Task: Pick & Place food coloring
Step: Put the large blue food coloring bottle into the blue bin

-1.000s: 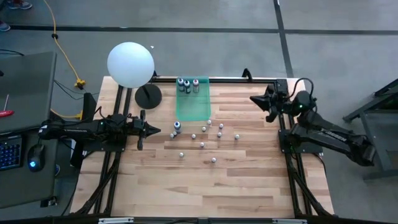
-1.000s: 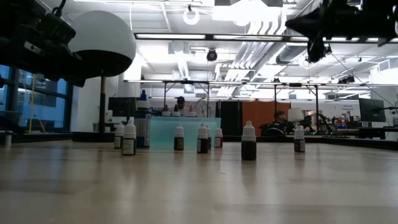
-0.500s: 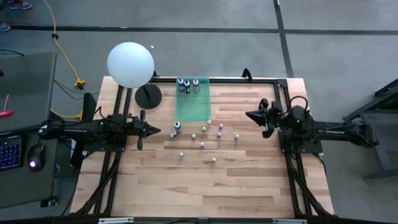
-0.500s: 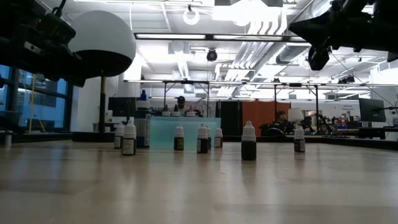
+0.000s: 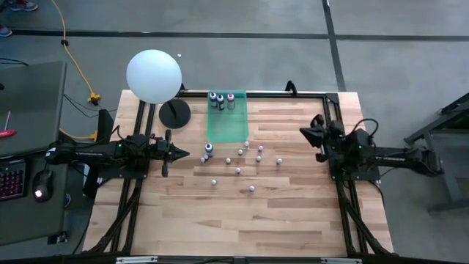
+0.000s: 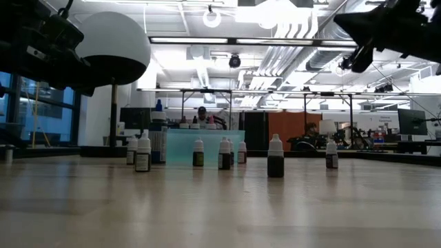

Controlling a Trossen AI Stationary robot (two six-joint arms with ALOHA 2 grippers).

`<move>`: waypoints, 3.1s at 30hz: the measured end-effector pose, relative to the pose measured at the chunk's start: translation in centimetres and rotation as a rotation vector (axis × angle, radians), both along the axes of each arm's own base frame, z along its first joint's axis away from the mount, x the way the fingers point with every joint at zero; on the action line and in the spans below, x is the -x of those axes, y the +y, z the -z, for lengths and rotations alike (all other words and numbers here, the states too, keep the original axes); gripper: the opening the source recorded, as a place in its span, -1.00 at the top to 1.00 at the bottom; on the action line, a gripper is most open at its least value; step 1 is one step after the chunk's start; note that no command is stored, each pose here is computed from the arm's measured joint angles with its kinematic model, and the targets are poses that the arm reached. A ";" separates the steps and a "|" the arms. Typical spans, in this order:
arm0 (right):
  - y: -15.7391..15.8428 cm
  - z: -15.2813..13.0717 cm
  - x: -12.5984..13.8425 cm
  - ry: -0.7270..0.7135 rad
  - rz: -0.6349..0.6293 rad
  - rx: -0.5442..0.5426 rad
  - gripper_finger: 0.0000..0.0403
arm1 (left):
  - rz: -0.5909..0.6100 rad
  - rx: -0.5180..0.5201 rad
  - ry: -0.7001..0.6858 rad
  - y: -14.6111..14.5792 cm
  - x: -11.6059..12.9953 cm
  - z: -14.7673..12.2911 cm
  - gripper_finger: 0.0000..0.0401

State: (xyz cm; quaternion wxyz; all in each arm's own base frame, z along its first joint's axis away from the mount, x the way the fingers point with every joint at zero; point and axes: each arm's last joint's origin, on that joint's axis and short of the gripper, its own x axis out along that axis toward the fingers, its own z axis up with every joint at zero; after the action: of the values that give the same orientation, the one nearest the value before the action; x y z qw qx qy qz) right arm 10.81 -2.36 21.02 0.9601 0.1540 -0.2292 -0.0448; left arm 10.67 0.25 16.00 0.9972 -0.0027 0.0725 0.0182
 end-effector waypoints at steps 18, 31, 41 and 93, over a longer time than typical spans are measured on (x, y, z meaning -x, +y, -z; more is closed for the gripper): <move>0.5 3.6 1.3 0.348 -0.139 -0.146 1.00 | 0.000 0.000 0.003 0.0 0.0 0.0 1.00; 1.1 4.3 2.0 0.670 -0.237 -0.119 1.00 | 0.002 0.000 0.006 0.0 0.0 0.1 1.00; 0.8 4.3 2.0 0.664 -0.132 -0.170 1.00 | 0.002 0.000 0.006 0.0 0.0 0.1 1.00; 0.8 4.3 2.0 0.664 -0.129 -0.165 1.00 | 0.057 0.237 -0.131 -0.2 0.0 -2.3 1.00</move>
State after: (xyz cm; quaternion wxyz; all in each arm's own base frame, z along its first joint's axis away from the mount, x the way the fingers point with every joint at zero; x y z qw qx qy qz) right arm 8.80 -1.61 16.74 0.9674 0.2225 0.1104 -0.0502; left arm 10.66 0.03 18.26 0.9926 -0.1196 0.0090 -0.0190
